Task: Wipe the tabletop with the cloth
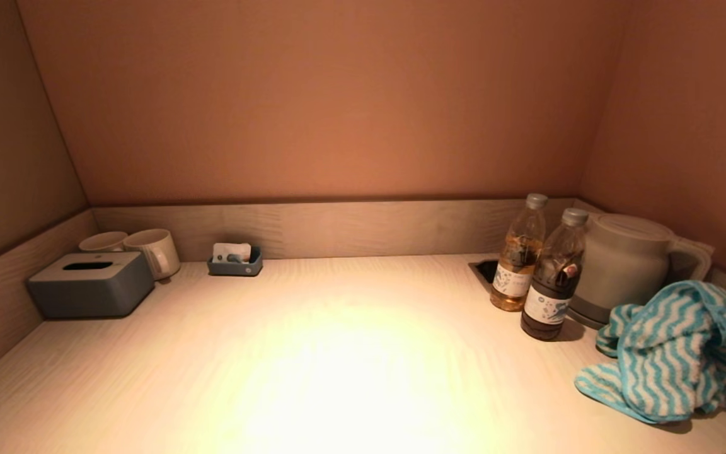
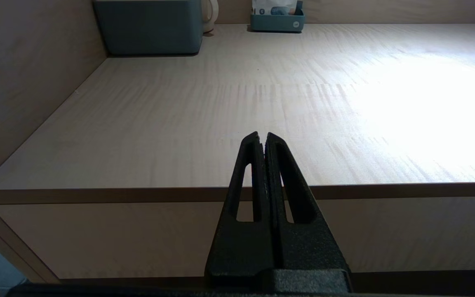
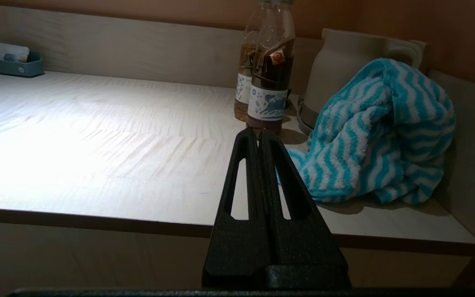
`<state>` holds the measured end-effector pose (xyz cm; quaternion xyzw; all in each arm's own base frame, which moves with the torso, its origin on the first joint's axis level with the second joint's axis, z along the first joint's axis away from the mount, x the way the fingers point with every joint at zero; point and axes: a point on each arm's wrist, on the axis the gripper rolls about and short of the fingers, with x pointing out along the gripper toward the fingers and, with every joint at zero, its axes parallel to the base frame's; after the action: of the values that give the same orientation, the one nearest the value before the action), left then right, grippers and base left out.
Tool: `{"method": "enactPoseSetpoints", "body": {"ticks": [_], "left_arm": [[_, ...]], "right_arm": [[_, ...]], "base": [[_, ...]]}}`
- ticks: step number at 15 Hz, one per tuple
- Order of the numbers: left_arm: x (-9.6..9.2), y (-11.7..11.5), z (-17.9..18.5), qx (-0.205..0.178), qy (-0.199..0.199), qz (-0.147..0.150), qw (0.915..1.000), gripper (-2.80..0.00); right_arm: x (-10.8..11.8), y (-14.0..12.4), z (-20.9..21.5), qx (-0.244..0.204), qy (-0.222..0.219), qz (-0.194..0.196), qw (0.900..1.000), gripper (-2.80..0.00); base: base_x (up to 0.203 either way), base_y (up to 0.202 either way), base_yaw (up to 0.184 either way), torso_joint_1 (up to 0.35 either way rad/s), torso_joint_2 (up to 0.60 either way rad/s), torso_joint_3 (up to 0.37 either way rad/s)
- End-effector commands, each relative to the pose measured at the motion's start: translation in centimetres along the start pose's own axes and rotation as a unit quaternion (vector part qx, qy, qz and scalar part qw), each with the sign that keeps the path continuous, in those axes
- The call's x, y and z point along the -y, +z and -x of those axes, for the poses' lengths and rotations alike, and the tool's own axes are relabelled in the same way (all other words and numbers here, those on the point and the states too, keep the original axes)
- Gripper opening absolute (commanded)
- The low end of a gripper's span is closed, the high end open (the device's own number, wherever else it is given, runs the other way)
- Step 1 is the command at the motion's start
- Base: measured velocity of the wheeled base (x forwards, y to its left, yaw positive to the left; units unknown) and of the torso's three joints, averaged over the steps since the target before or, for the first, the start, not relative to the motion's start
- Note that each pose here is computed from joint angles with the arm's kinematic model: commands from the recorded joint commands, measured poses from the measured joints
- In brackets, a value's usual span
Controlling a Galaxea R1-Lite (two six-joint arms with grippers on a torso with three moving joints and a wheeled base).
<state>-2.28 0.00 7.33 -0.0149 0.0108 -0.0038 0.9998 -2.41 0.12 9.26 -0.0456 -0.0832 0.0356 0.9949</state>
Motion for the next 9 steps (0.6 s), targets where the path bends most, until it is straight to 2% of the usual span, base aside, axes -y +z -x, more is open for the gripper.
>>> {"method": "enactPoseSetpoints", "body": {"ticks": [1,8,9], "left_arm": [[0.0,-0.01,0.0,0.0,0.0,0.0,1.0,-2.8],[0.0,-0.01,0.0,0.0,0.0,0.0,1.0,-2.8],[0.0,-0.01,0.0,0.0,0.0,0.0,1.0,-2.8]], "right_arm": [[-0.03,-0.38,0.0,-0.018,0.002,-0.003,1.0,-2.8],[-0.03,-0.77,0.04,-0.037,-0.006,-0.005,0.999,-2.8],[-0.05,-1.2,0.08,-0.058,-0.008,-0.005,0.998,-2.8]], "base": [[0.0,0.0,0.0,0.0,0.0,0.0],[0.0,0.0,0.0,0.0,0.0,0.0],[0.0,0.0,0.0,0.0,0.0,0.0]]}}
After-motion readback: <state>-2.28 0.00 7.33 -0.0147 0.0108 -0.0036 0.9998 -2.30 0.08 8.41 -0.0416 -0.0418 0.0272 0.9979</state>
